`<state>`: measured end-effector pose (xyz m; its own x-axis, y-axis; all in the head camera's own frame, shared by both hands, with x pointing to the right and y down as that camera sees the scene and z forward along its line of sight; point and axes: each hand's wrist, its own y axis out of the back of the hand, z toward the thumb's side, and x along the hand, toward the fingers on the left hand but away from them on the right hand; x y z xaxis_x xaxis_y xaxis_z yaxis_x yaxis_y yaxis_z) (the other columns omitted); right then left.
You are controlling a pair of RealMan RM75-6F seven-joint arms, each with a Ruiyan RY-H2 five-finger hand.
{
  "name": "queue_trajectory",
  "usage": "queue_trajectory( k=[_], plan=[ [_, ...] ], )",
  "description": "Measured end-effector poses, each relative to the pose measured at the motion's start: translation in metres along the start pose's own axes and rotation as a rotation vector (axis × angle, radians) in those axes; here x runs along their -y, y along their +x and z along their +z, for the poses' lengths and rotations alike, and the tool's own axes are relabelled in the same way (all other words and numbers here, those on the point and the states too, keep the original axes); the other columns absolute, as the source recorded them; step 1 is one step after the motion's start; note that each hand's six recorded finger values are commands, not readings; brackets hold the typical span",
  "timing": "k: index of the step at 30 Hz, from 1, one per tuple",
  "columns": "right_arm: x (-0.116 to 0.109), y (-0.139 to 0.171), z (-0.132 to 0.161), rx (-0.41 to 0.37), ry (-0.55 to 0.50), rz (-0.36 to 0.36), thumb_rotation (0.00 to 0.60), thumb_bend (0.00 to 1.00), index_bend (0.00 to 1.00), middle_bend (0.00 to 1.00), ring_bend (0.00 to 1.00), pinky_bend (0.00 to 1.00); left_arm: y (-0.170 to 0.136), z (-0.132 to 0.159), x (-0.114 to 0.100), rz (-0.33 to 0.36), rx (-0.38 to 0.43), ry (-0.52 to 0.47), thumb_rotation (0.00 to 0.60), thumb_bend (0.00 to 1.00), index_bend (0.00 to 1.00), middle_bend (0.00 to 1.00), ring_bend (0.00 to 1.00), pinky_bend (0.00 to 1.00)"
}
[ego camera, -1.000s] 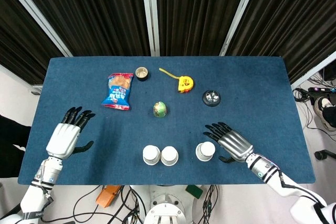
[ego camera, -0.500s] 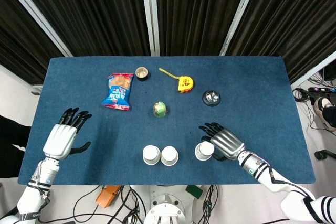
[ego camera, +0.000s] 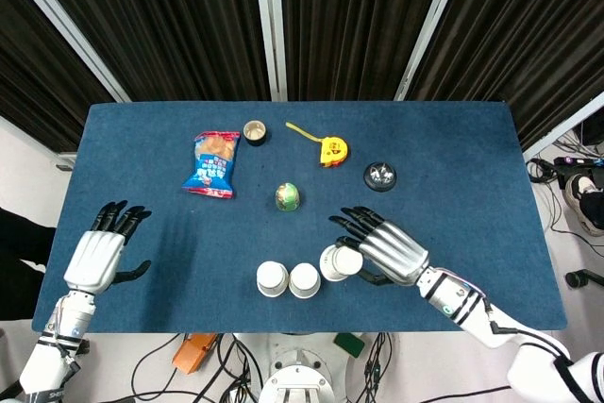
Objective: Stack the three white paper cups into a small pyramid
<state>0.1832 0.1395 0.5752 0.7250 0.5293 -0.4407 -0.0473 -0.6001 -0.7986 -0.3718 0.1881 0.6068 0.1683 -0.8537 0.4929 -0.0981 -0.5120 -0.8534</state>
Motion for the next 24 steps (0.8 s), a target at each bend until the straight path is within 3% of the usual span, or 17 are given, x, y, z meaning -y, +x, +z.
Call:
queue_trajectory(
  k=[9, 24],
  plan=[
    [-0.014, -0.045, 0.043, -0.13, -0.008, 0.032, 0.6, 0.52, 0.45, 0.14, 0.0, 0.15, -0.004, -0.008, 0.001, 0.002, -0.017, -0.014, 0.6, 0.23, 0.16, 0.12, 0.0, 0.01],
    [0.003, -0.089, 0.071, -0.149, 0.023, 0.123, 0.6, 0.52, 0.4, 0.14, 0.0, 0.15, -0.006, -0.017, 0.006, -0.001, -0.036, -0.037, 0.6, 0.23, 0.16, 0.12, 0.0, 0.01]
  ],
)
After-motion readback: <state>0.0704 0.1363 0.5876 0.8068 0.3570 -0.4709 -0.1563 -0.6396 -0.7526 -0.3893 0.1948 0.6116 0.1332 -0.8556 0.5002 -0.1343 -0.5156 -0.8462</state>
